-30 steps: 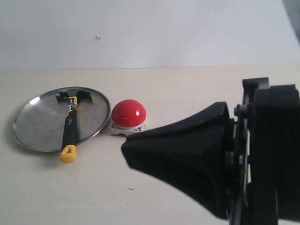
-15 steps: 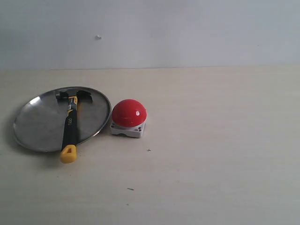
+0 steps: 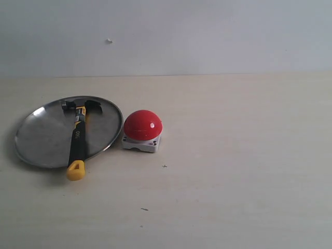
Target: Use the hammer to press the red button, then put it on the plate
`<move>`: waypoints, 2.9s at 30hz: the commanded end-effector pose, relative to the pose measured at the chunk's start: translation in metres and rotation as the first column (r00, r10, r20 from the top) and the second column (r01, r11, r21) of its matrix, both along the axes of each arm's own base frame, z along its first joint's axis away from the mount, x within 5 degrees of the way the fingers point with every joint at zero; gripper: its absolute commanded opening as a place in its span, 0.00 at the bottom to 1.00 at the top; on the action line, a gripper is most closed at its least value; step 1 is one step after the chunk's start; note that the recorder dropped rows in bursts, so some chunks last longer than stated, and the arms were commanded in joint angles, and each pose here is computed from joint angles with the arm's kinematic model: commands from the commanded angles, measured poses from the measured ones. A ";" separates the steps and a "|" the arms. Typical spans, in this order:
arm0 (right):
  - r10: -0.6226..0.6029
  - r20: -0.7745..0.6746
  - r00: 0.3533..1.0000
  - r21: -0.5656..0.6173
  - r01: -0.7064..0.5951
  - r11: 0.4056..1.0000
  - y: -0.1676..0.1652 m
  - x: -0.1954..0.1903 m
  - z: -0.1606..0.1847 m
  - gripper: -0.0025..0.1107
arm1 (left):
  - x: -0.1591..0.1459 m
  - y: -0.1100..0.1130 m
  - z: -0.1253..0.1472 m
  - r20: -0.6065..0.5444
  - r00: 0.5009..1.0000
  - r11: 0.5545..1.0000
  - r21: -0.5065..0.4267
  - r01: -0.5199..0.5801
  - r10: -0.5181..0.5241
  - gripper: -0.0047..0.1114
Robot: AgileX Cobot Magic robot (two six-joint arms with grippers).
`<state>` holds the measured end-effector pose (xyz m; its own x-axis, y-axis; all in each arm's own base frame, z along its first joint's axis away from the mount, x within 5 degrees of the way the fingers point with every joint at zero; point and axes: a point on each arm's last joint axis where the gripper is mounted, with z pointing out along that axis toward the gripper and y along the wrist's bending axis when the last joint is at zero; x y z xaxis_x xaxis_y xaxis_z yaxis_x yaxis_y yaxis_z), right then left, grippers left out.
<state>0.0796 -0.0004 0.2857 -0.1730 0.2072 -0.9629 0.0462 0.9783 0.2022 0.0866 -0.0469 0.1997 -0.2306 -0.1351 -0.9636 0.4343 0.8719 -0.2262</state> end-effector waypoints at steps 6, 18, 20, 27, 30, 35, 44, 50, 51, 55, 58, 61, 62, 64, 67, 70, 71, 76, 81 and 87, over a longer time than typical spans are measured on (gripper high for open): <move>0.009 -0.004 1.000 -0.177 -0.009 0.984 -0.001 -0.018 -0.033 0.02 | 0.000 0.000 -0.001 0.003 1.000 1.000 0.003 -0.001 0.001 0.04; -0.004 0.044 0.999 -0.261 0.015 0.965 -0.003 -0.030 -0.067 0.02 | 0.000 0.000 -0.001 0.003 1.000 1.000 0.003 -0.001 0.001 0.04; -0.004 0.019 1.000 -0.255 0.009 0.967 -0.003 -0.028 -0.076 0.02 | 0.000 0.000 -0.001 0.003 1.000 1.000 0.003 -0.001 0.001 0.04; -0.004 -0.055 0.998 -0.257 -0.010 0.966 -0.003 -0.026 -0.101 0.02 | 0.000 0.000 -0.001 0.005 1.000 1.000 0.006 -0.001 0.001 0.04; -0.007 -0.044 0.999 -0.221 -0.003 0.975 -0.003 -0.025 -0.100 0.02 | 0.000 0.000 -0.001 0.005 1.000 1.000 0.006 -0.001 0.001 0.04; -0.007 -0.046 0.999 -0.220 -0.003 0.976 -0.003 -0.025 -0.100 0.02 | 0.000 0.000 -0.001 0.005 1.000 1.000 0.006 -0.001 0.001 0.04; -0.007 -0.046 0.999 -0.220 -0.003 0.976 -0.003 -0.025 -0.100 0.02 | 0.000 0.000 -0.001 0.005 1.000 1.000 0.006 -0.001 0.001 0.04; -0.007 -0.046 0.999 -0.220 -0.003 0.976 -0.003 -0.025 -0.100 0.02 | -0.001 0.000 -0.001 0.005 1.000 1.000 0.006 0.001 -0.001 0.04; -0.007 -0.046 0.999 -0.222 -0.004 0.975 -0.003 -0.025 -0.100 0.02 | -0.001 0.000 -0.001 0.005 1.000 1.000 0.006 0.001 -0.001 0.04; -0.007 -0.046 0.999 -0.222 -0.004 0.975 -0.003 -0.025 -0.100 0.02 | -0.001 0.006 0.003 0.048 0.998 0.999 -0.002 -0.046 0.047 0.04; -0.007 -0.046 0.999 -0.222 -0.004 0.975 -0.003 -0.025 -0.100 0.02 | -0.002 0.013 0.007 0.092 0.989 0.993 0.002 -0.114 0.113 0.04; -0.007 -0.046 0.999 -0.222 -0.004 0.975 -0.003 -0.025 -0.100 0.02 | -0.013 0.023 0.012 0.156 0.973 0.985 -0.017 -0.170 0.170 0.04; -0.007 -0.046 0.999 -0.222 -0.004 0.975 -0.003 -0.025 -0.100 0.02 | -0.016 0.024 0.012 0.168 0.969 0.984 -0.012 -0.179 0.179 0.04; -0.007 -0.046 0.999 -0.222 -0.004 0.975 -0.003 -0.025 -0.100 0.02 | -0.020 0.027 0.011 0.185 0.964 0.980 0.007 -0.198 0.193 0.04; -0.007 -0.046 0.999 -0.222 -0.004 0.975 -0.003 -0.025 -0.100 0.02 | -0.023 0.031 0.010 0.194 0.955 0.971 0.031 -0.235 0.225 0.04; -0.007 -0.046 0.999 -0.222 -0.004 0.975 -0.003 -0.025 -0.100 0.02 | -0.025 0.033 0.006 0.171 0.954 0.964 0.066 -0.259 0.245 0.04; -0.007 -0.046 0.999 -0.222 -0.004 0.975 -0.003 -0.025 -0.100 0.02 | -0.025 0.033 0.005 0.161 0.955 0.961 0.079 -0.266 0.251 0.04; -0.006 -0.047 0.999 -0.226 -0.005 0.974 -0.003 -0.025 -0.100 0.02 | -0.027 0.035 0.003 0.158 0.948 0.951 0.101 -0.294 0.276 0.04; -0.006 -0.047 0.999 -0.226 -0.005 0.974 -0.003 -0.025 -0.100 0.02 | -0.028 0.037 0.004 0.173 0.937 0.943 0.093 -0.321 0.302 0.04; -0.006 -0.047 0.999 -0.226 -0.005 0.974 -0.003 -0.025 -0.100 0.02 | -0.028 0.040 -0.004 0.097 0.933 0.925 0.131 -0.357 0.347 0.04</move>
<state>0.0541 -0.0033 0.1852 -0.2344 -0.0103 -0.9721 0.0483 0.9986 -0.0222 0.0590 -0.0084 0.1996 -0.0910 -0.0609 -0.9940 0.1299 0.9889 -0.0725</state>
